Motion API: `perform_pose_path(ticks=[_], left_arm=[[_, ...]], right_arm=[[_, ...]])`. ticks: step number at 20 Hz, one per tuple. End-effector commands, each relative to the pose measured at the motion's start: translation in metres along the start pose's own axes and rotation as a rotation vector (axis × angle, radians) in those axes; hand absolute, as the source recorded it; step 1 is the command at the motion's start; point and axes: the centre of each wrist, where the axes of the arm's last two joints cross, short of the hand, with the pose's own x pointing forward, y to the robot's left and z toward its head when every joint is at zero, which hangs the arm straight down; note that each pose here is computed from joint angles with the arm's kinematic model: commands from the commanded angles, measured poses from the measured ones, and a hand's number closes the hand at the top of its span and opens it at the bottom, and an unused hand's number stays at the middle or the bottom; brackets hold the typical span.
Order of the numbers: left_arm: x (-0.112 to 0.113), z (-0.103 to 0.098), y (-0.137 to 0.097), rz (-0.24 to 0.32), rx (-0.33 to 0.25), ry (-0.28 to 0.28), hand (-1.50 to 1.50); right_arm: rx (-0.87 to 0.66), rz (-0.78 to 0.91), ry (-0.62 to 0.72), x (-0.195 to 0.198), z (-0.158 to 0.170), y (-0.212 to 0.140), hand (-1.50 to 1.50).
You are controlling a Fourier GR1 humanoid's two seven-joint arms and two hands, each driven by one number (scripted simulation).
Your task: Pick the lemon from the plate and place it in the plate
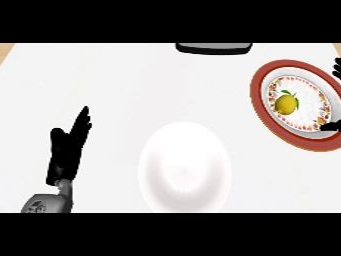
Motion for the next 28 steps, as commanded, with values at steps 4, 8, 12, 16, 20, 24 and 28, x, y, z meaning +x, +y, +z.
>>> perform_pose_path(ticks=[4,8,12,16,20,24,28], left_arm=[[-0.003,0.005,-0.005,-0.009,-0.010,-0.006,0.00],[0.006,0.007,-0.018,-0.002,-0.002,-0.011,0.00],[0.001,0.000,0.002,-0.005,-0.010,-0.010,0.00],[0.013,-0.005,0.006,-0.003,-0.023,-0.019,0.00],[0.006,0.001,0.006,0.006,-0.013,-0.022,0.00],[0.009,-0.001,-0.006,0.006,-0.035,-0.023,0.00],[-0.004,0.004,-0.004,0.001,-0.019,-0.022,0.00]], right_arm=[[0.007,-0.022,-0.043,-0.004,0.000,0.006,-1.50],[-0.016,-0.012,-0.014,-0.010,0.018,-0.008,-1.50],[-0.003,0.015,-0.009,-0.023,0.027,0.004,-1.50],[-0.046,0.025,0.006,-0.007,0.027,-0.022,-1.50],[-0.094,0.034,0.002,-0.011,0.051,-0.041,-1.50],[-0.126,0.025,-0.009,-0.007,0.054,-0.050,-1.50],[-0.158,0.018,0.010,-0.009,0.068,-0.059,-1.50]])
